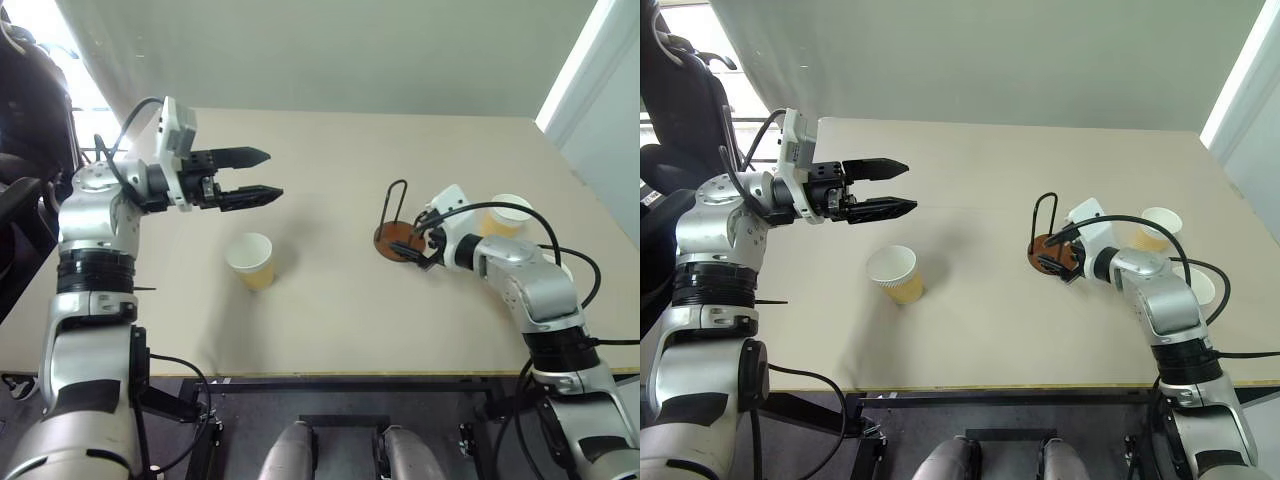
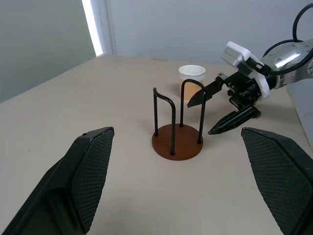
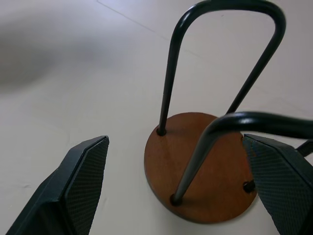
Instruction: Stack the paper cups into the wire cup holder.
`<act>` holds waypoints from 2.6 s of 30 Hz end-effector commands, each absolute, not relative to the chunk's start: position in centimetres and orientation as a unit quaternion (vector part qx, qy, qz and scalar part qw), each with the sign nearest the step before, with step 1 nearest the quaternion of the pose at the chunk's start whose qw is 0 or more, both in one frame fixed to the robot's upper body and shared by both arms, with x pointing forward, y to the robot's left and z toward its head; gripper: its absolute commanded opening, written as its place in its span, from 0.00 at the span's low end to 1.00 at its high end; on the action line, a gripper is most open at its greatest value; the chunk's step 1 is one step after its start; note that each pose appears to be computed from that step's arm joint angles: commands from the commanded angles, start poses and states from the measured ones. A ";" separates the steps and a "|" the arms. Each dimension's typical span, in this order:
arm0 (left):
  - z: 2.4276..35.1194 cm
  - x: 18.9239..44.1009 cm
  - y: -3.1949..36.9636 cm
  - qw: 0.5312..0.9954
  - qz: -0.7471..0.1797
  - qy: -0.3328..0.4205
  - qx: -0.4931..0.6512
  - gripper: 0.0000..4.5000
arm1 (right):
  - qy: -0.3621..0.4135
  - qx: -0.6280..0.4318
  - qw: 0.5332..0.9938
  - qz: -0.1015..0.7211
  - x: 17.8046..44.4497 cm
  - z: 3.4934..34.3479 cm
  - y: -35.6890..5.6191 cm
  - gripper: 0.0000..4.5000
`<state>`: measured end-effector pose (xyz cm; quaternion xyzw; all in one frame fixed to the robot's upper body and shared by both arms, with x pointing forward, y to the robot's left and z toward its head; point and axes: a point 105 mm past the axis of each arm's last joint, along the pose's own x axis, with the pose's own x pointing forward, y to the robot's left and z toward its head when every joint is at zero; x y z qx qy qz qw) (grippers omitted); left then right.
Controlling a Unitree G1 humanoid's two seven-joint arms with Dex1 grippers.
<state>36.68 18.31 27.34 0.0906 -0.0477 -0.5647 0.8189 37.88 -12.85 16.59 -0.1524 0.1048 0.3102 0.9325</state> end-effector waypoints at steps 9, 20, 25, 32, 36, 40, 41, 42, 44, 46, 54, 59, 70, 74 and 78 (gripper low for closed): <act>27.5 34.7 17.9 0.771 -0.625 -0.024 0.120 1.00 | 0.084 -0.164 0.939 0.291 38.8 18.0 -12.7 0.99; 27.5 35.1 17.6 0.764 -0.630 -0.019 0.140 1.00 | 0.098 -0.132 0.946 0.280 39.1 17.9 -12.5 0.95; 27.4 35.1 17.5 0.763 -0.631 -0.019 0.140 1.00 | 0.107 -0.115 0.950 0.271 39.4 17.9 -12.7 0.63; 27.6 35.0 17.4 0.764 -0.630 -0.020 0.140 1.00 | 0.128 -0.097 0.944 0.287 39.4 17.5 -12.3 0.09; 27.6 35.1 17.3 0.764 -0.630 -0.021 0.139 1.00 | 0.141 -0.094 0.937 0.305 39.3 17.4 -12.1 0.01; 27.6 35.1 17.4 0.765 -0.629 -0.022 0.140 1.00 | 0.141 -0.096 0.932 0.319 39.4 17.8 -12.1 0.01; 27.6 35.1 17.4 0.765 -0.629 -0.023 0.139 1.00 | 0.139 -0.097 0.931 0.324 39.4 17.9 -12.0 0.01; 27.6 35.1 17.4 0.765 -0.628 -0.023 0.139 1.00 | 0.138 -0.099 0.929 0.330 39.3 18.1 -12.0 0.01; 27.6 35.1 17.5 0.765 -0.628 -0.023 0.140 1.00 | 0.134 -0.105 0.923 0.344 39.3 18.3 -11.9 0.01; 27.7 35.1 17.4 0.765 -0.628 -0.023 0.140 1.00 | 0.131 -0.117 0.916 0.361 39.2 18.5 -11.9 0.01; 27.9 35.1 17.0 0.764 -0.630 -0.025 0.141 1.00 | 0.110 -0.179 0.876 0.434 38.6 19.8 -11.9 0.01; 28.0 35.2 16.9 0.763 -0.630 -0.026 0.141 1.00 | 0.101 -0.223 0.843 0.480 37.5 20.1 -11.3 0.01; 28.6 35.0 16.3 0.760 -0.633 -0.026 0.147 1.00 | 0.098 -0.242 0.776 0.574 34.8 20.0 -8.9 0.01; 28.7 34.9 16.3 0.761 -0.631 -0.026 0.148 1.00 | 0.101 -0.246 0.766 0.585 34.6 19.8 -8.7 0.01; 28.6 35.0 16.9 0.764 -0.627 -0.025 0.149 1.00 | 0.108 -0.255 0.761 0.587 34.9 19.5 -8.9 0.01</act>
